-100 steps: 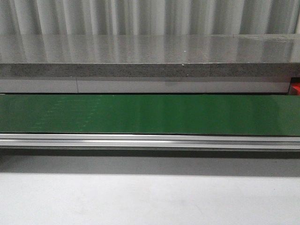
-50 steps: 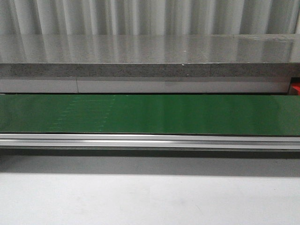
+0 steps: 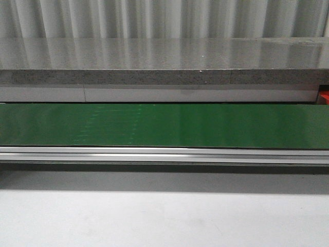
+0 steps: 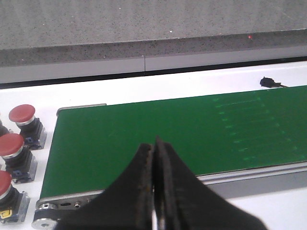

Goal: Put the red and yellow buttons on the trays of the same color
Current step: 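Move the left gripper back over a red button on the panel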

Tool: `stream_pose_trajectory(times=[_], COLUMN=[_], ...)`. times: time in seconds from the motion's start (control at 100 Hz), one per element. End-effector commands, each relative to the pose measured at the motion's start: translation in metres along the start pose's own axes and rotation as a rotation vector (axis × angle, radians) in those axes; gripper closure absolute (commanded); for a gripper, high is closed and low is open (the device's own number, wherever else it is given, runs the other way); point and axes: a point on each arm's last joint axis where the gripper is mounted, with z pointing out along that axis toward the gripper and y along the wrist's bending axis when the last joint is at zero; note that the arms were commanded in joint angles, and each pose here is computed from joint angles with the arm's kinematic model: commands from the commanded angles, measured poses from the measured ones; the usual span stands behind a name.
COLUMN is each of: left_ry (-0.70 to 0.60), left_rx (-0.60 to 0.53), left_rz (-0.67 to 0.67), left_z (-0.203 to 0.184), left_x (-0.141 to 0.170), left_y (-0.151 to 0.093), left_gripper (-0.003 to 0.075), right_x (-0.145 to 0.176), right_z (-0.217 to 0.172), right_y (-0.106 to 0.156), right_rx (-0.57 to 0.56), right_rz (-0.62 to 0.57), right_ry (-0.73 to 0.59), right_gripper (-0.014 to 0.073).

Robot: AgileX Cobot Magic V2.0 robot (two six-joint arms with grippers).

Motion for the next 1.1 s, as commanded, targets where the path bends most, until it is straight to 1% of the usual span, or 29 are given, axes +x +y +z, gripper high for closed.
stream_pose_trajectory(times=[0.0, 0.29, 0.36, 0.43, 0.49, 0.5, 0.52, 0.53, 0.55, 0.56, 0.58, 0.6, 0.63, 0.67, 0.76, 0.83, 0.89, 0.96, 0.97, 1.02, 1.09], left_ry=[-0.097, -0.097, -0.091, -0.087, -0.081, -0.081, -0.081, -0.081, -0.081, -0.081, -0.083, -0.088, -0.093, -0.093, -0.093, -0.105, -0.111, -0.114, -0.119, -0.103, -0.082], left_rx=[0.004, 0.004, 0.005, 0.005, 0.006, 0.006, 0.006, 0.006, 0.006, 0.006, 0.005, 0.005, 0.004, 0.004, 0.009, 0.008, -0.002, -0.044, -0.051, -0.095, -0.163], left_rz=[-0.008, -0.008, -0.008, -0.008, -0.008, -0.008, -0.008, -0.008, -0.008, -0.008, -0.008, -0.008, -0.008, -0.008, -0.020, -0.051, -0.136, -0.291, -0.289, -0.375, -0.436], left_z=[-0.003, -0.003, -0.003, -0.003, -0.003, -0.003, -0.003, -0.003, -0.003, -0.003, -0.003, -0.003, -0.003, -0.003, -0.003, -0.004, -0.005, -0.003, -0.004, 0.000, 0.004], left_x=[-0.015, -0.015, -0.014, -0.014, -0.013, -0.013, -0.013, -0.013, -0.013, -0.013, -0.013, -0.014, -0.014, -0.014, -0.014, -0.018, -0.023, -0.033, -0.034, -0.041, -0.051], left_y=[0.000, 0.000, 0.000, 0.000, 0.000, 0.000, 0.000, 0.000, 0.000, 0.000, 0.000, 0.000, 0.000, 0.000, -0.001, 0.000, 0.002, 0.008, 0.009, 0.015, 0.025], left_gripper=[0.0741, 0.0735, 0.0680, 0.0560, 0.0400, 0.0361, 0.0322, 0.0283, 0.0245, 0.0209, 0.0160, 0.0120, 0.0080, 0.0048, 0.0055, 0.0077, 0.0095, 0.0102, 0.0102, 0.0102, 0.0103], right_x=[-0.016, -0.015, -0.015, -0.015, -0.015, -0.015, -0.015, -0.015, -0.015, -0.015, -0.015, -0.015, -0.015, -0.015, -0.015, -0.015, -0.015, -0.015, -0.015, -0.015, -0.015], right_z=[-0.009, -0.008, -0.008, -0.008, -0.008, -0.008, -0.008, -0.008, -0.008, -0.008, -0.008, -0.008, -0.008, -0.008, -0.008, -0.008, -0.008, -0.008, -0.008, -0.008, -0.008], right_y=[0.000, 0.000, 0.000, 0.000, 0.000, 0.000, 0.000, 0.000, 0.000, 0.000, 0.000, 0.000, 0.000, 0.000, 0.000, 0.000, 0.000, 0.000, 0.000, 0.000, 0.000], right_rx=[0.014, 0.013, 0.013, 0.013, 0.013, 0.013, 0.013, 0.013, 0.013, 0.013, 0.013, 0.013, 0.013, 0.013, 0.013, 0.013, 0.013, 0.013, 0.013, 0.013, 0.013], right_rz=[-0.007, -0.007, -0.007, -0.007, -0.007, -0.007, -0.007, -0.007, -0.007, -0.007, -0.007, -0.007, -0.007, -0.007, -0.007, -0.007, -0.007, -0.007, -0.007, -0.007, -0.007], right_ry=[-0.123, -0.117, -0.117, -0.117, -0.117, -0.117, -0.117, -0.117, -0.117, -0.117, -0.117, -0.117, -0.117, -0.117, -0.117, -0.117, -0.116, -0.116, -0.116, -0.116, -0.115], right_gripper=[0.0663, 0.0663, 0.0663, 0.0663, 0.0663, 0.0663, 0.0663, 0.0663, 0.0663, 0.0663, 0.0663, 0.0663, 0.0663, 0.0663, 0.0663, 0.0663, 0.0663, 0.0663, 0.0663, 0.0663, 0.0663])
